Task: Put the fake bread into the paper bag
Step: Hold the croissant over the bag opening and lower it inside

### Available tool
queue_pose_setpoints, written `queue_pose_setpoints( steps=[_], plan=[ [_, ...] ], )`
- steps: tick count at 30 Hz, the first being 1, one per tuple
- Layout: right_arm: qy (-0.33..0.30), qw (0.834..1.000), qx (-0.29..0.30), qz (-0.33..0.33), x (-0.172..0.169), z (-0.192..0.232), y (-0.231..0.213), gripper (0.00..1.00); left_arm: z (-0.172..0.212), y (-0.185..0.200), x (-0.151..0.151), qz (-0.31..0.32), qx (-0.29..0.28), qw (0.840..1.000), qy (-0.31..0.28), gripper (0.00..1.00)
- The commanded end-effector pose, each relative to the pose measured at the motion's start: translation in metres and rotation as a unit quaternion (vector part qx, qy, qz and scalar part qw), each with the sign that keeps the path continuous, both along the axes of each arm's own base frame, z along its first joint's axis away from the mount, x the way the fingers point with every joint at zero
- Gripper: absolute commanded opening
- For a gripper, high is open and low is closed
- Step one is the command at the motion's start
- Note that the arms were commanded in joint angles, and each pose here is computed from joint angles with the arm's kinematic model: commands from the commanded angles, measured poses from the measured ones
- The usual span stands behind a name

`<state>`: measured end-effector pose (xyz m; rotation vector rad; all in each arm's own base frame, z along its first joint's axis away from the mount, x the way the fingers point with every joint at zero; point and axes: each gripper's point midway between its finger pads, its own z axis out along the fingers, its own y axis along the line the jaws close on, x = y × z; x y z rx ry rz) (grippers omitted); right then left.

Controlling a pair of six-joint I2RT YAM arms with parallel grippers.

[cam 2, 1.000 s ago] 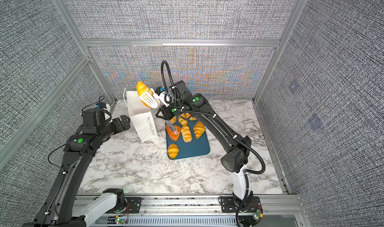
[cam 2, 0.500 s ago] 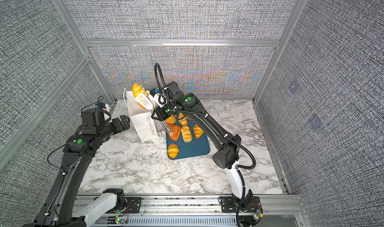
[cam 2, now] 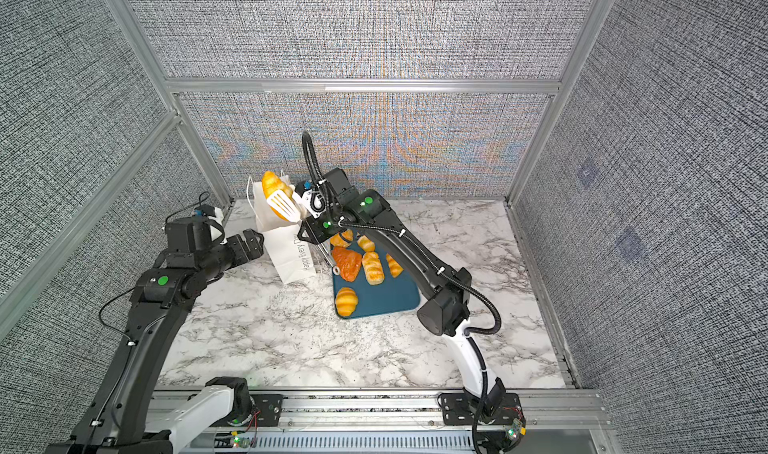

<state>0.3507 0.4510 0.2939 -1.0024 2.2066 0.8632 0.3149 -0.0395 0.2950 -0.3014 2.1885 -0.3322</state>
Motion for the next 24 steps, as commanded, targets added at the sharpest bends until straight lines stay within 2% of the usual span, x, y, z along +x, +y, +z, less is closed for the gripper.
queue_pose_setpoints(
  steps=[1,8,15,24],
  plan=[
    [-0.013,1.0,0.026,-0.01,0.006,0.014,0.007,0.34,0.005,-0.005,0.005,-0.012,-0.01,1.0,-0.011,0.98],
    [-0.006,0.999,0.043,-0.022,0.011,0.012,0.018,0.35,0.002,-0.008,0.003,-0.016,-0.015,1.0,-0.009,0.98],
    [-0.004,0.999,0.037,-0.036,0.017,0.005,0.019,0.37,-0.004,-0.008,0.0,-0.016,-0.017,1.0,-0.004,0.98],
    [-0.008,0.998,0.011,-0.054,0.022,-0.007,0.015,0.45,-0.009,-0.008,-0.001,-0.015,-0.016,1.0,0.0,0.98]
  ],
)
